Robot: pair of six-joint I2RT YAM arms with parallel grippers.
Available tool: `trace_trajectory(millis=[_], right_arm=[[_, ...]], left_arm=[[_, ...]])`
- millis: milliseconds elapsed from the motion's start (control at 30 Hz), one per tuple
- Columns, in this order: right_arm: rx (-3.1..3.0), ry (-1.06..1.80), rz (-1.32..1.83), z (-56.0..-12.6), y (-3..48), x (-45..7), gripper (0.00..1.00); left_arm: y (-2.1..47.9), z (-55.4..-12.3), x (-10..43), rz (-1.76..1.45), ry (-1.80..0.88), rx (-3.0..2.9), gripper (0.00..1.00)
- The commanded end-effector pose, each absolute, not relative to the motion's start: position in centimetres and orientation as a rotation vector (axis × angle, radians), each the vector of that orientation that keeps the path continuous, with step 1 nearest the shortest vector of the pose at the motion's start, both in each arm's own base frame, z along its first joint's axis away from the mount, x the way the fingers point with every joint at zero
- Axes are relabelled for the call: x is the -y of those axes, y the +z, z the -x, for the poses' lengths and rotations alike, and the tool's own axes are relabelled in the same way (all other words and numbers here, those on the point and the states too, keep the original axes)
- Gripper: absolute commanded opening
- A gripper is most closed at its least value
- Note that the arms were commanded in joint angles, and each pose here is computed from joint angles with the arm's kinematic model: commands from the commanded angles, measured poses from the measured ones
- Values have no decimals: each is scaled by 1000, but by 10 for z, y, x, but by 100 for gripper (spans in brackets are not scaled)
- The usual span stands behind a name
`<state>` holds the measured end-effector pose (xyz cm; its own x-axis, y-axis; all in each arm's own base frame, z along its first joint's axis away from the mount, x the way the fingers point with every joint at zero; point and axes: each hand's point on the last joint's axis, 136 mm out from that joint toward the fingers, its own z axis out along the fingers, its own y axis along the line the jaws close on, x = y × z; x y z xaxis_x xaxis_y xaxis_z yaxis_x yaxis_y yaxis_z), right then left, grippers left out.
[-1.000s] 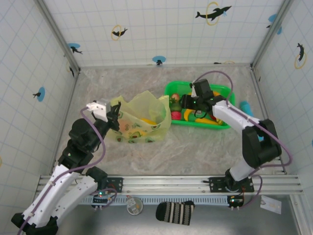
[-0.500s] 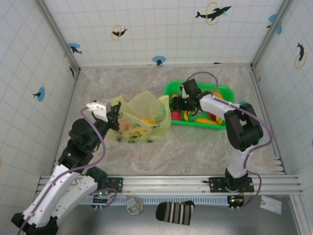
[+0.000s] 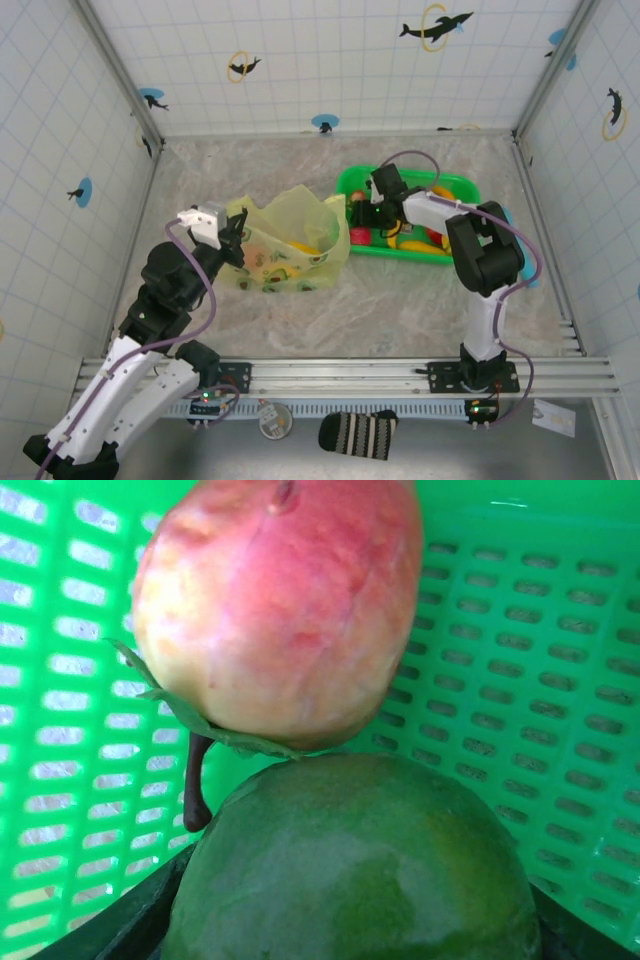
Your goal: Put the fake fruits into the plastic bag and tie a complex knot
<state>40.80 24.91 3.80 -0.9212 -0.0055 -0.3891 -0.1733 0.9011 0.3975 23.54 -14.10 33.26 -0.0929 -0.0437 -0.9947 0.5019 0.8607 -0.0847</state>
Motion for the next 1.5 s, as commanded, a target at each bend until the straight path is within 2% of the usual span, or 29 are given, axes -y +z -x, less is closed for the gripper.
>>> trace_trajectory(millis=[0,400,667,833,933,1067,1200,1367,1467], right_arm=[[-2590,656,121,-413,74,-245,60],[-2363,675,77,-394,164,-210,58],[-1978,776,140,-349,283,-193,58],[-1682,881,361,-286,375,-233,58],[-1578,902,537,-243,402,-279,58],[-1573,773,713,-214,397,-333,58],[-1639,589,780,-215,373,-372,56],[-1801,342,765,-251,325,-397,56],[-1914,296,712,-277,294,-398,56]], left_arm=[[331,-236,142,-373,-469,-1606,0],[335,-235,146,-376,-496,-1601,0],[338,-233,147,-378,-508,-1599,0],[337,-234,148,-379,-518,-1598,0],[338,-234,149,-379,-521,-1595,0],[338,-232,147,-371,-522,-1594,0],[336,-230,147,-370,-534,-1598,0],[336,-229,145,-363,-534,-1594,0],[336,-228,145,-364,-535,-1593,0]])
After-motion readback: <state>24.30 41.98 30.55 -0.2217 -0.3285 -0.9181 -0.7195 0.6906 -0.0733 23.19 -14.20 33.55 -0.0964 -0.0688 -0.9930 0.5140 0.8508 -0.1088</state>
